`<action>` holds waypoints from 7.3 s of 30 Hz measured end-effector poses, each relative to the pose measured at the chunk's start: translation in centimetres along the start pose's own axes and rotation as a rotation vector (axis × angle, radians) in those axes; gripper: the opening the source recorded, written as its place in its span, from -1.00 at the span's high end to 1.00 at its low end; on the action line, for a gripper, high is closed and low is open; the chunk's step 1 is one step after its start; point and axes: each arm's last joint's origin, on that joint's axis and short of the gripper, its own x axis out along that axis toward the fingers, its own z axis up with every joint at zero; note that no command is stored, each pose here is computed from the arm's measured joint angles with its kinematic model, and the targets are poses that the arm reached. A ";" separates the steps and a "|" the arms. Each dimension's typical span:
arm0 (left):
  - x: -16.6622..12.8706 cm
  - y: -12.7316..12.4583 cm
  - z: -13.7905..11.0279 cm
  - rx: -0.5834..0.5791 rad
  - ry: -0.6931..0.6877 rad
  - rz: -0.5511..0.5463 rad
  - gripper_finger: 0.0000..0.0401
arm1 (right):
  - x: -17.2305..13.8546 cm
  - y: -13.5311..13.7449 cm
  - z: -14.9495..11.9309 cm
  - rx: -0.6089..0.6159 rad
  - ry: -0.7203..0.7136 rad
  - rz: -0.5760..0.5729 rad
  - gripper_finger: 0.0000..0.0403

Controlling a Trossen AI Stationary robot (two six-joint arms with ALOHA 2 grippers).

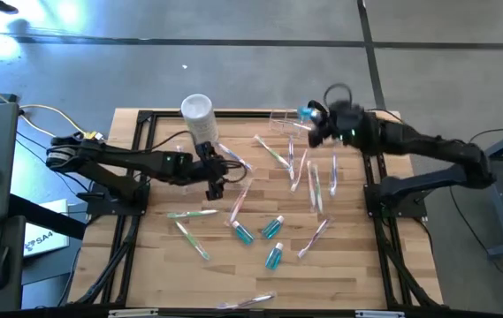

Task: Pick & Place toothbrushing station
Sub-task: Put the blue mouthwash into the transparent organizer, then put the blue toothbrush into the transparent organizer

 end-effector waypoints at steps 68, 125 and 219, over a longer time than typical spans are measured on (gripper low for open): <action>1.8 -0.4 -2.5 -0.042 -0.034 -0.165 -0.82 | 24.2 -4.5 -5.2 -0.091 0.822 -0.091 0.46; 2.6 -1.0 -4.8 0.002 0.034 -0.242 -0.82 | 5.3 -3.4 -5.3 -0.144 1.107 -0.322 -0.02; -2.1 -5.4 1.8 0.724 -0.870 -0.049 -0.82 | 3.7 10.2 -14.9 0.057 0.432 0.880 0.94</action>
